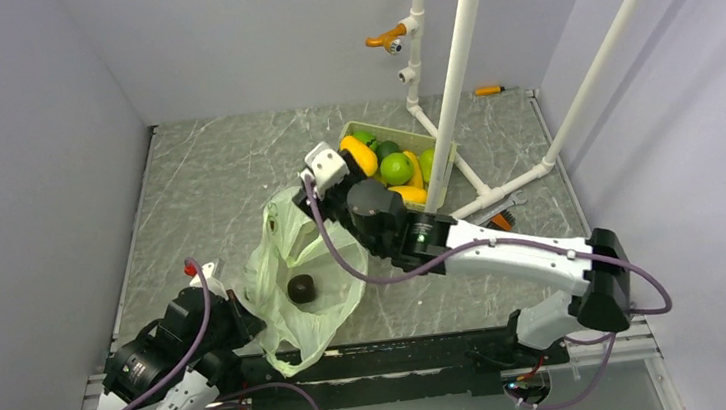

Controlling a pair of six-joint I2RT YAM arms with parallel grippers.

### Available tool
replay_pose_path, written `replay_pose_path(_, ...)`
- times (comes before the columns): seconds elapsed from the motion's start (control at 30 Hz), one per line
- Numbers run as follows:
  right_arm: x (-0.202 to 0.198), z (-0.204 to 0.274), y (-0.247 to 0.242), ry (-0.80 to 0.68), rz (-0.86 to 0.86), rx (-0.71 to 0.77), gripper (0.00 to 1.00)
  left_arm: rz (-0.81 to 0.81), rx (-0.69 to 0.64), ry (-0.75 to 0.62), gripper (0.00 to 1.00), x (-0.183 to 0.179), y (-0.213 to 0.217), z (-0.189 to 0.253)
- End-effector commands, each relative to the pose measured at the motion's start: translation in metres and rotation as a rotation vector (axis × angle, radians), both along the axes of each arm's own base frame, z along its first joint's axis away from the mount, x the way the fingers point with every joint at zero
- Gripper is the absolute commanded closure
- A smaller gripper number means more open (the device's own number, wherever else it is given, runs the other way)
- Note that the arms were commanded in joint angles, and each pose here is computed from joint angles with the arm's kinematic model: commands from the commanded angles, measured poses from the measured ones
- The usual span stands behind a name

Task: Take the fake fruits out of the plastic bag
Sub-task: Place the fake fruit in the bin.

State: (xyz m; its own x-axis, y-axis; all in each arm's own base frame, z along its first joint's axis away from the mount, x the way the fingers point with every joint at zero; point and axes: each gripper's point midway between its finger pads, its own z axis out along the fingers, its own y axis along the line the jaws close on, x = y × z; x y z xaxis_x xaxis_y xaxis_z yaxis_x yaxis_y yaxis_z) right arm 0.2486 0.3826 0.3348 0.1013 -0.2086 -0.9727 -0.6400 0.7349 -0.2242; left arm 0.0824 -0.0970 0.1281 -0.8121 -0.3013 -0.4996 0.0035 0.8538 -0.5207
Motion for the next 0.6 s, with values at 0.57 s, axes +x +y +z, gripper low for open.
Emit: replay_pose_path(0.57, 0.204, -0.105, -0.127, 0.203, -0.980, -0.529, 0.99, -0.012, -0.001, -0.008, 1.00, 0.004, -0.004, 0.001)
